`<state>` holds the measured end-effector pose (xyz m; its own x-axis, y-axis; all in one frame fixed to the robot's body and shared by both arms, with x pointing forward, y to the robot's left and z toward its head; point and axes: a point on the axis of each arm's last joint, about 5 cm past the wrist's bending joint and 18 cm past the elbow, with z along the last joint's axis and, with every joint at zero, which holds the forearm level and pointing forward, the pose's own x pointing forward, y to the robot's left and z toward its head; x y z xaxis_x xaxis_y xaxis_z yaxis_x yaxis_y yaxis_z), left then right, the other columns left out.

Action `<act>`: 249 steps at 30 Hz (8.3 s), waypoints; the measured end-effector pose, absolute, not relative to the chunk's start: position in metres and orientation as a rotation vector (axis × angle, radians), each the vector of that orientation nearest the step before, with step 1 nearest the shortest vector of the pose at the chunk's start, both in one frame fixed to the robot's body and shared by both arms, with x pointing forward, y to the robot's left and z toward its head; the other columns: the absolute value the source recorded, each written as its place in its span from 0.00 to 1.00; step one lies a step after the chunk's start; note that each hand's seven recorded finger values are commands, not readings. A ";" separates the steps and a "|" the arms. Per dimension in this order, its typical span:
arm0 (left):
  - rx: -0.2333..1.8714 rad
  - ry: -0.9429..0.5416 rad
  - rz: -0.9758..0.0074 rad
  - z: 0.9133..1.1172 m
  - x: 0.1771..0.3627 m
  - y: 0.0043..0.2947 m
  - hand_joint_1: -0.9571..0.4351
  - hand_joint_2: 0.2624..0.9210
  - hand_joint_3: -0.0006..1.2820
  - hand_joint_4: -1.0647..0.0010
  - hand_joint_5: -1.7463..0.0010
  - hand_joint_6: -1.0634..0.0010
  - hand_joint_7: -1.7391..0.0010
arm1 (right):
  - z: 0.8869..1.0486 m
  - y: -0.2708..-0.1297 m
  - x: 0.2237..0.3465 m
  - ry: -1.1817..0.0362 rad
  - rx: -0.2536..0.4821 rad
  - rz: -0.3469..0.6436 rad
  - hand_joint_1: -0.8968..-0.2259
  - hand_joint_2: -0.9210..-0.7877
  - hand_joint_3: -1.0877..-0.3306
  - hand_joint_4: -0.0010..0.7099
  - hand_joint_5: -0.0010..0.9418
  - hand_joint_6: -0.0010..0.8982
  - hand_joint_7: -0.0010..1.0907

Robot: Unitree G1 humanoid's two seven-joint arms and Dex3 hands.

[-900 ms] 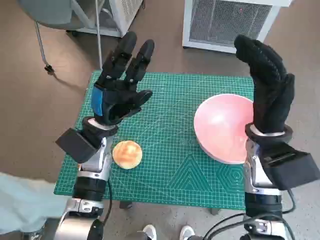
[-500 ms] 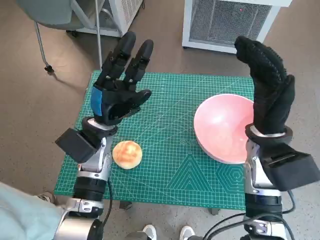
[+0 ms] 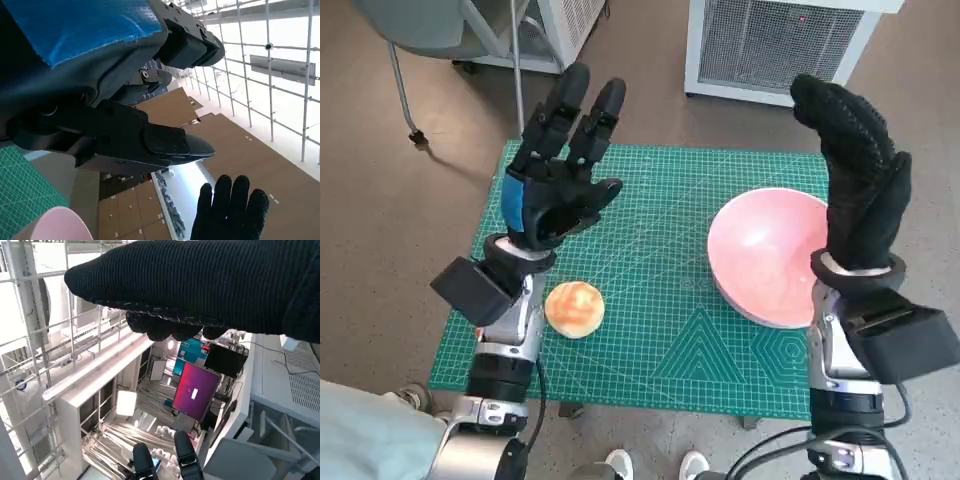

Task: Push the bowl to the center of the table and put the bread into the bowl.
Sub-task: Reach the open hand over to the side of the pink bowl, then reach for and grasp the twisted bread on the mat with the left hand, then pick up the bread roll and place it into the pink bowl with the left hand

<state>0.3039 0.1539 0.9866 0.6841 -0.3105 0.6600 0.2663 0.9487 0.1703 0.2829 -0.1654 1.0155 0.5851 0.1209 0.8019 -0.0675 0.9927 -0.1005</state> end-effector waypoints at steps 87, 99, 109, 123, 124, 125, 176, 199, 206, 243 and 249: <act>0.106 -0.721 -0.259 0.984 0.295 0.172 0.59 1.00 0.13 0.69 1.00 0.59 1.00 | 0.918 -0.153 0.324 -0.195 0.288 -0.015 0.57 0.00 0.35 0.39 0.01 0.08 0.43; 0.159 -0.714 -0.249 0.983 0.286 0.188 0.57 1.00 0.13 0.73 1.00 0.59 1.00 | 0.922 -0.147 0.327 -0.208 0.302 -0.004 0.63 0.00 0.33 0.37 0.00 0.07 0.42; 0.451 -0.697 -0.226 0.997 0.271 0.246 0.56 1.00 0.14 0.76 1.00 0.62 1.00 | 0.948 -0.171 0.324 -0.501 0.160 -0.063 0.62 0.00 0.32 0.37 0.01 0.01 0.51; 1.072 -0.478 -0.353 1.040 0.249 0.328 0.60 1.00 0.11 0.83 1.00 0.65 1.00 | 0.972 -0.190 0.296 -0.817 -0.053 -0.051 0.57 0.00 0.36 0.41 0.02 0.00 0.58; 1.107 -0.461 -0.378 1.043 0.249 0.332 0.60 1.00 0.12 0.83 1.00 0.65 1.00 | 0.974 -0.190 0.294 -0.830 -0.057 -0.051 0.57 0.00 0.36 0.41 0.02 0.00 0.58; 1.143 -0.447 -0.400 1.045 0.249 0.334 0.61 1.00 0.12 0.84 1.00 0.65 1.00 | 0.975 -0.190 0.293 -0.842 -0.059 -0.049 0.57 0.00 0.36 0.41 0.02 0.00 0.59; 2.202 -0.536 -0.940 1.003 0.285 0.325 0.56 0.99 0.01 0.75 1.00 0.65 1.00 | 0.988 -0.181 0.276 -0.890 -0.106 0.017 0.55 0.00 0.39 0.43 0.02 0.00 0.58; 2.164 -0.496 -1.029 0.972 0.286 0.321 0.58 0.99 0.02 0.83 1.00 0.71 1.00 | 0.985 -0.179 0.273 -0.887 -0.093 0.009 0.57 0.00 0.40 0.44 0.02 0.00 0.58; 2.108 -0.481 -1.026 0.964 0.288 0.314 0.57 0.97 0.01 0.84 1.00 0.71 1.00 | 0.983 -0.176 0.273 -0.883 -0.084 0.013 0.58 0.00 0.40 0.44 0.02 0.00 0.58; 1.650 -0.809 -0.908 0.912 0.271 0.291 0.69 1.00 0.12 0.45 0.30 0.50 0.26 | 0.979 -0.174 0.273 -0.875 -0.076 0.012 0.58 0.00 0.40 0.44 0.01 0.00 0.55; 1.611 -0.789 -0.876 0.914 0.270 0.291 0.69 1.00 0.13 0.49 0.30 0.48 0.23 | 0.979 -0.174 0.273 -0.874 -0.076 0.011 0.58 0.00 0.40 0.44 0.01 0.00 0.55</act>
<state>0.2698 0.2912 0.9142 0.5073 -0.8502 -0.1407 -0.0506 -0.1924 0.9800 0.2731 -0.1741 0.9787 0.6418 0.0408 0.7658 0.0211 0.9973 -0.0708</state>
